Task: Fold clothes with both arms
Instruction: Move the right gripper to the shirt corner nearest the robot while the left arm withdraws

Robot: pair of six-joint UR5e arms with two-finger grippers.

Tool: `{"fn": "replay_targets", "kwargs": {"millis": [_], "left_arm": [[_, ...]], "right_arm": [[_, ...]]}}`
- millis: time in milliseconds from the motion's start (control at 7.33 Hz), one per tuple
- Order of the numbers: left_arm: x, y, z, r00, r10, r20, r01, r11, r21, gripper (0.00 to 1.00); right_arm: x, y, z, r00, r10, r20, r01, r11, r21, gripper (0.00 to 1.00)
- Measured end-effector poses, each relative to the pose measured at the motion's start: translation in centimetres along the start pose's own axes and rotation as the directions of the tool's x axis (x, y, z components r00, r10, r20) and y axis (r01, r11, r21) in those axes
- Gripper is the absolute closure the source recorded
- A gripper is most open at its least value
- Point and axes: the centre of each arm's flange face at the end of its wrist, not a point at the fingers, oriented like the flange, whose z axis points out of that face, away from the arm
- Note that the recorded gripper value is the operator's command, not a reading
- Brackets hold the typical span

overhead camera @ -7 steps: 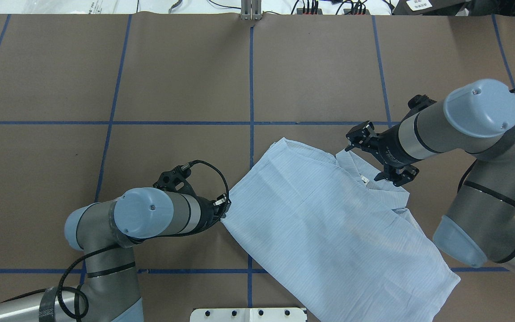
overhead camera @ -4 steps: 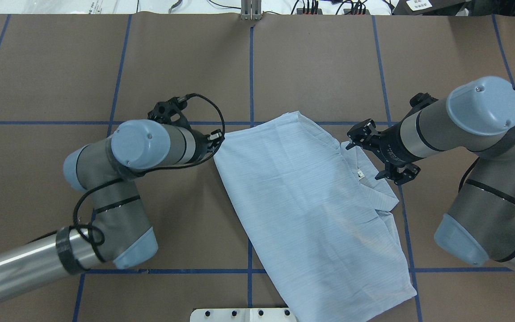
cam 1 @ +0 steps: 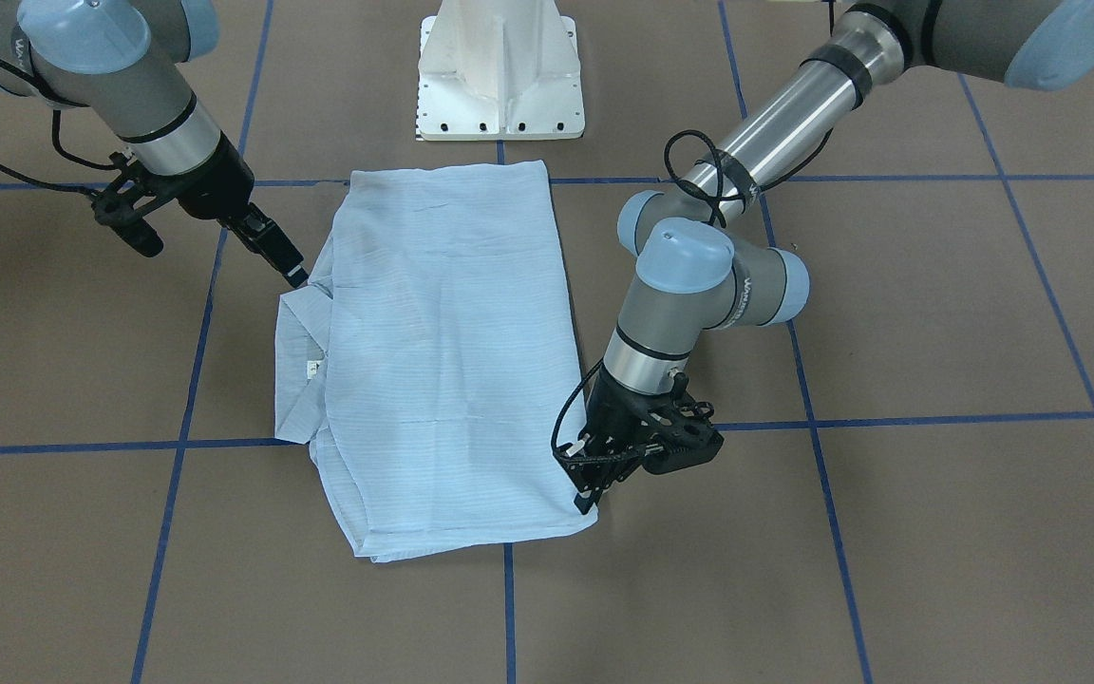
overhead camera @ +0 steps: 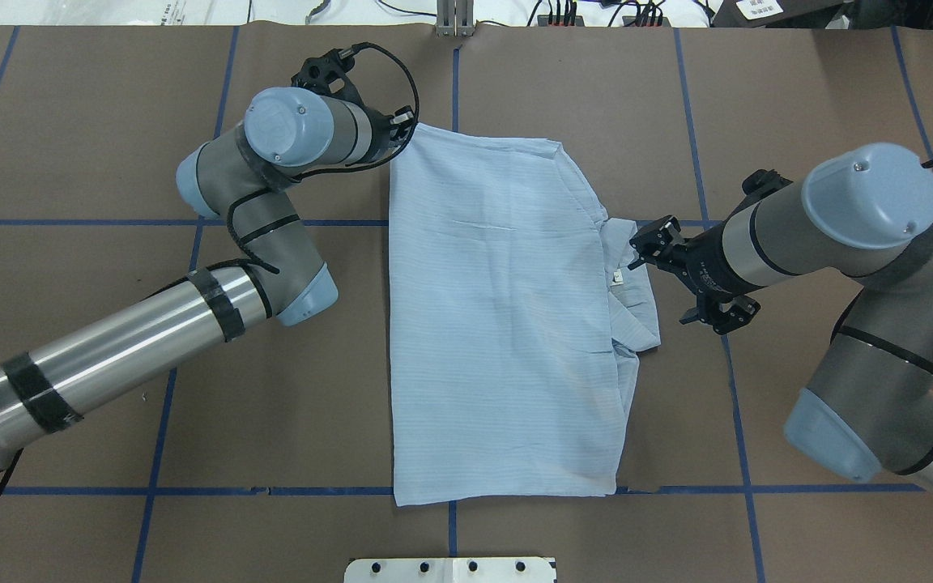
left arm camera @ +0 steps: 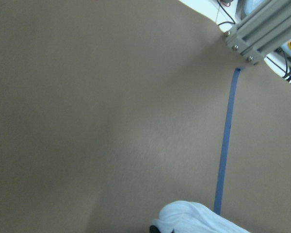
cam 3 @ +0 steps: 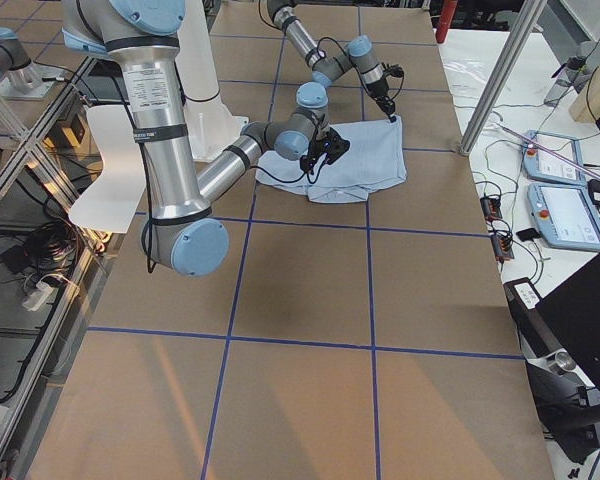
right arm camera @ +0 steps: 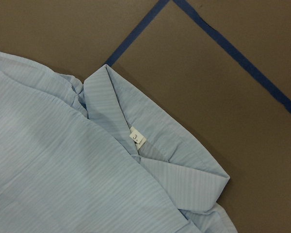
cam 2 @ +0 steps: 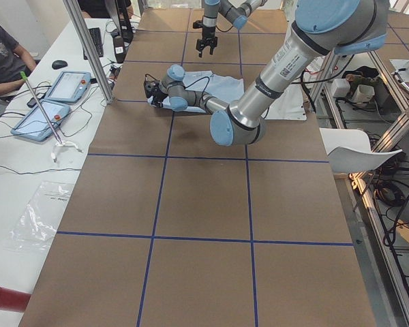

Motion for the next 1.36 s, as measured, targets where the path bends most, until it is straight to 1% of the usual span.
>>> {"fn": "replay_targets", "kwargs": {"millis": [136,273,409,545,682,818,955,1227,1364], "left_arm": [[0.3,-0.6,1.2,1.0,0.005,-0.007,-0.005,1.0,0.005,0.53],[0.2,-1.0,2.0,1.0,0.007,-0.012,-0.007,1.0,0.009,0.53],[0.3,-1.8,2.1,1.0,0.016,-0.017,-0.016,1.0,0.014,0.45],[0.6,-2.8,1.6,0.999,0.029,-0.027,-0.028,0.999,0.017,0.42],[0.6,-3.6,0.6,0.999,0.035,-0.037,-0.035,0.999,0.007,0.42],[-0.5,-3.7,-1.2,0.999,0.036,-0.037,-0.037,0.999,-0.023,0.42],[-2.1,-3.3,-4.2,0.999,0.036,-0.032,-0.038,0.998,-0.056,0.42],[-3.9,-2.5,-10.2,0.999,0.036,-0.034,-0.039,0.996,-0.081,0.42],[-4.0,-2.3,-11.7,0.999,0.037,-0.035,-0.04,0.996,-0.083,0.42]], "right_arm": [[-0.1,0.0,0.0,1.0,-0.001,0.003,0.001,1.0,0.007,0.0],[-0.1,0.1,-0.1,1.0,-0.002,0.007,0.002,1.0,0.009,0.0],[-0.1,0.1,-0.1,1.0,-0.003,0.008,0.003,1.0,0.01,0.0],[-0.1,0.4,0.1,1.0,-0.007,0.009,0.007,1.0,0.006,0.0],[-0.4,1.3,0.3,1.0,-0.019,0.012,0.019,1.0,-0.003,0.0],[-0.8,2.7,0.7,0.999,-0.036,0.018,0.037,0.999,-0.011,0.0],[-0.9,4.5,1.4,0.999,-0.041,0.02,0.041,0.999,-0.011,0.0],[0.6,10.4,4.6,1.0,0.016,0.014,-0.016,1.0,0.016,0.0],[1.7,13.5,6.2,0.998,0.056,0.007,-0.056,0.998,0.03,0.0]]}}
